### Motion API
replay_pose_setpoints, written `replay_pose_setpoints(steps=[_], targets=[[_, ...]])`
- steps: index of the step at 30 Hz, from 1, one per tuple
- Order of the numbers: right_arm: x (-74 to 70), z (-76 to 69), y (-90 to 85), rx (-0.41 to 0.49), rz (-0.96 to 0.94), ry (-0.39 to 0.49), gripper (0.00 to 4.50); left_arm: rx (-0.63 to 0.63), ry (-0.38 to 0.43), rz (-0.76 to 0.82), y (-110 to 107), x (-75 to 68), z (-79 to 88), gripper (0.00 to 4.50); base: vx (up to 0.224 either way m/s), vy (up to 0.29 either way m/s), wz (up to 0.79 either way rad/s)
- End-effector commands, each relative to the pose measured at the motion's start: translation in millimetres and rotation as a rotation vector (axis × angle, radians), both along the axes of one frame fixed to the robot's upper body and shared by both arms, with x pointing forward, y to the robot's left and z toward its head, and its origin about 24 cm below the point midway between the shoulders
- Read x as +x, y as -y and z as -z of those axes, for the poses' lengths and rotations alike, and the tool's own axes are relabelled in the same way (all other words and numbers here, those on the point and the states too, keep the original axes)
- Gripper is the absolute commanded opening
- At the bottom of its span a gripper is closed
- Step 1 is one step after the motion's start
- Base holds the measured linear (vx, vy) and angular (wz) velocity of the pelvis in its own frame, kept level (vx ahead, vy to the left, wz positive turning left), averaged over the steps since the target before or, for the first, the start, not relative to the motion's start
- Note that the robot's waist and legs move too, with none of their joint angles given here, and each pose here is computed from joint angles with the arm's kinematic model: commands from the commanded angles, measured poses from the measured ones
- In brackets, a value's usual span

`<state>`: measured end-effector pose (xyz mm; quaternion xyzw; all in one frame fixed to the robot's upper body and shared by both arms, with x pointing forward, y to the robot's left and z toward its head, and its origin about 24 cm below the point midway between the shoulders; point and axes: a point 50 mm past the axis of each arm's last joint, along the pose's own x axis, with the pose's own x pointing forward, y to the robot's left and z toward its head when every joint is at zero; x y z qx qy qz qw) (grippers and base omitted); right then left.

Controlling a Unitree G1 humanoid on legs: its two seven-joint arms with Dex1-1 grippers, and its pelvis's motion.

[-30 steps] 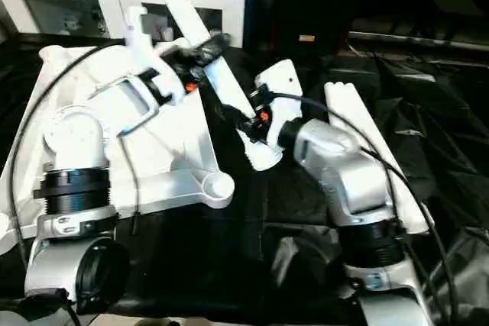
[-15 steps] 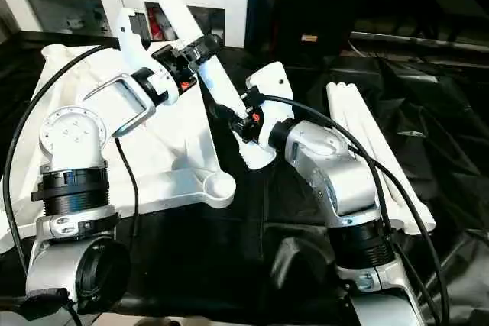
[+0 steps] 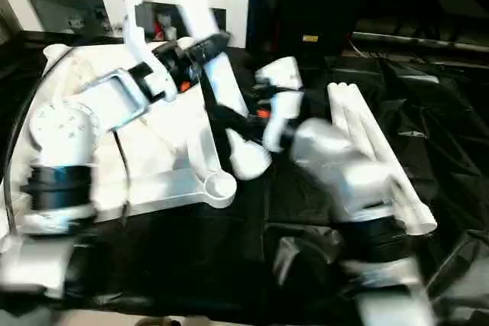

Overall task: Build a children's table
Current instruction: Pick table leg

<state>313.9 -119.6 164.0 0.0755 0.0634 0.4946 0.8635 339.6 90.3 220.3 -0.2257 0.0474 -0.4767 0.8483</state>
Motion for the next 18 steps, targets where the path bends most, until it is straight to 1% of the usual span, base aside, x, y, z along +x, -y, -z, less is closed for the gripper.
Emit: replay_pose_setpoints(steps=[1, 2, 4, 6, 8, 10, 11, 14, 16, 18], targets=[[-5.3, -8.0, 6.1, 0.017, -0.115, -0.054, 3.42, 0.024, 0.129, 0.197, 8.8, -15.5, -18.5, 1.79, 0.000, 0.000, 0.00], [-5.7, -8.0, 6.4, 0.016, -0.121, -0.059, 3.42, 0.024, 0.133, 0.205, 8.8, -16.1, -19.0, 1.79, 0.000, 0.000, 0.00], [-9.6, -8.0, 7.3, 0.005, -0.169, -0.079, 3.42, 0.029, 0.177, 0.260, 8.9, -20.6, -23.1, 1.79, 0.000, 0.000, 0.00], [-13.2, -4.2, 8.4, -0.031, -0.201, -0.098, 3.42, 0.007, 0.212, 0.323, 9.1, -25.0, -29.9, 1.79, 0.000, 0.000, 0.00], [-14.1, -3.5, 8.7, -0.036, -0.210, -0.104, 3.42, 0.000, 0.221, 0.337, 8.8, -25.2, -31.5, 1.79, 0.000, 0.000, 0.00], [-17.1, 1.0, 7.1, -0.058, -0.233, -0.126, 3.42, -0.040, 0.233, 0.363, 8.0, -24.8, -35.7, 1.79, 0.000, 0.000, 0.00], [-17.3, 1.9, 6.9, -0.062, -0.233, -0.133, 3.16, -0.046, 0.234, 0.365, 8.0, -24.8, -36.2, 1.79, 0.000, 0.000, 0.00], [-17.9, 4.2, 5.7, -0.062, -0.238, -0.154, 3.04, -0.068, 0.234, 0.365, 8.0, -23.8, -37.7, 1.79, 0.000, 0.000, 0.00], [-18.5, 3.3, 5.5, -0.048, -0.245, -0.164, 2.76, -0.063, 0.237, 0.372, 7.6, -23.3, -36.6, 1.79, 0.000, 0.000, 0.00], [-18.0, 3.0, 5.7, -0.048, -0.240, -0.162, 2.63, -0.061, 0.235, 0.373, 7.3, -22.9, -35.7, 1.79, 0.000, 0.000, 0.00]])
